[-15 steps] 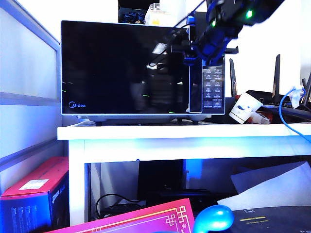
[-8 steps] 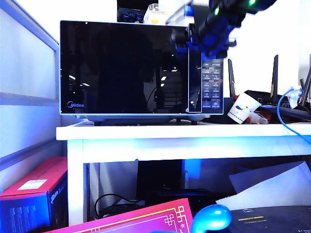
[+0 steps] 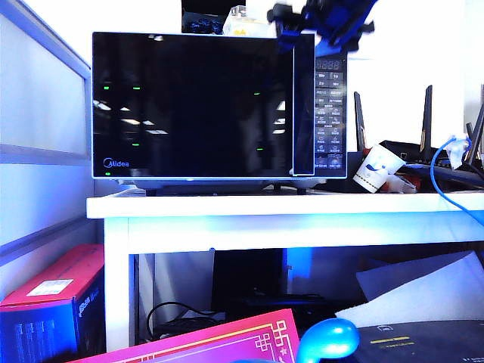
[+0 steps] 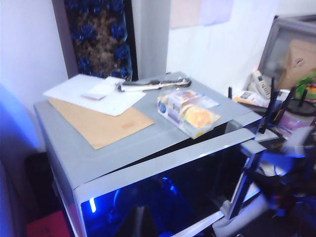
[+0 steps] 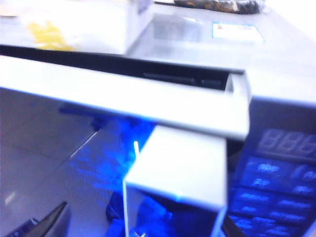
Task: Open the microwave door, place the box of snacks from the top of the microwave inside, then close the microwave door.
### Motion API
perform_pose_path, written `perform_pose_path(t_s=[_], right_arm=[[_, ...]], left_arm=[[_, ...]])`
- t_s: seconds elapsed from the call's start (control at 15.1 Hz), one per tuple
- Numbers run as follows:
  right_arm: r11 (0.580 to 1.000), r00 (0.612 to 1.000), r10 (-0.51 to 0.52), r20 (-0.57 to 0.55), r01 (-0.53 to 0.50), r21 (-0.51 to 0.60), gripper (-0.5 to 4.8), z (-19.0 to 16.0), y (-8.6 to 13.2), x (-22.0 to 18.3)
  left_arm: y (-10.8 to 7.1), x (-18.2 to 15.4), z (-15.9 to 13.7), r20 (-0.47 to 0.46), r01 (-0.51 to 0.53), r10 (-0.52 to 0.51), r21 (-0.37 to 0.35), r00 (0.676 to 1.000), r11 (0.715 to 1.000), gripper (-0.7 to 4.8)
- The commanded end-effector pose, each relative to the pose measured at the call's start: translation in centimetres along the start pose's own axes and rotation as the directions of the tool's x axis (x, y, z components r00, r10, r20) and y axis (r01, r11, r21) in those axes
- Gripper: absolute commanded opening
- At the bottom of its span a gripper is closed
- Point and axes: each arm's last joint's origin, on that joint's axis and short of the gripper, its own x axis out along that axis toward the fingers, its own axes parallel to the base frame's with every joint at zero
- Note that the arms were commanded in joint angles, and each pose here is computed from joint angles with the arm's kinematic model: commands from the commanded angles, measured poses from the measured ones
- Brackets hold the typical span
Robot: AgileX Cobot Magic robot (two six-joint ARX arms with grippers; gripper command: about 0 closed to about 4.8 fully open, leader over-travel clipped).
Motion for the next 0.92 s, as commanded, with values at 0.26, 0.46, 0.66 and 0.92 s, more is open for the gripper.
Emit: perform_pose_path(t_s=[0.26, 0.46, 0.66, 0.92], right_arm=[[0.997, 0.993, -0.065, 0.102, 0.069, -0.035, 3.60, 4.0, -3.0, -3.8], [0.996, 0.991, 0.092, 0.093, -0.092, -0.004, 3.60, 4.0, -6.8, -4.8], [0.911, 0.910, 0.404, 0.093, -0.409, 0.051, 3.60, 3.1, -10.6, -5.4], [0.844, 0.845, 0.528, 0.087, -0.533, 0.061, 3.60, 0.8, -11.2, -2.9]], left_arm=[[0.3, 4.0, 0.1, 0.045, 0.051, -0.052, 0.023, 0.998, 0.998, -0.06], [0.2, 7.1, -0.4, 0.049, 0.089, -0.091, 0.029, 0.995, 0.996, -0.06], [0.0, 9.9, -1.0, 0.060, 0.061, -0.063, 0.034, 0.996, 0.998, -0.06], [0.1, 11.8, -1.1, 0.100, 0.065, -0.070, 0.048, 0.993, 0.997, -0.06]])
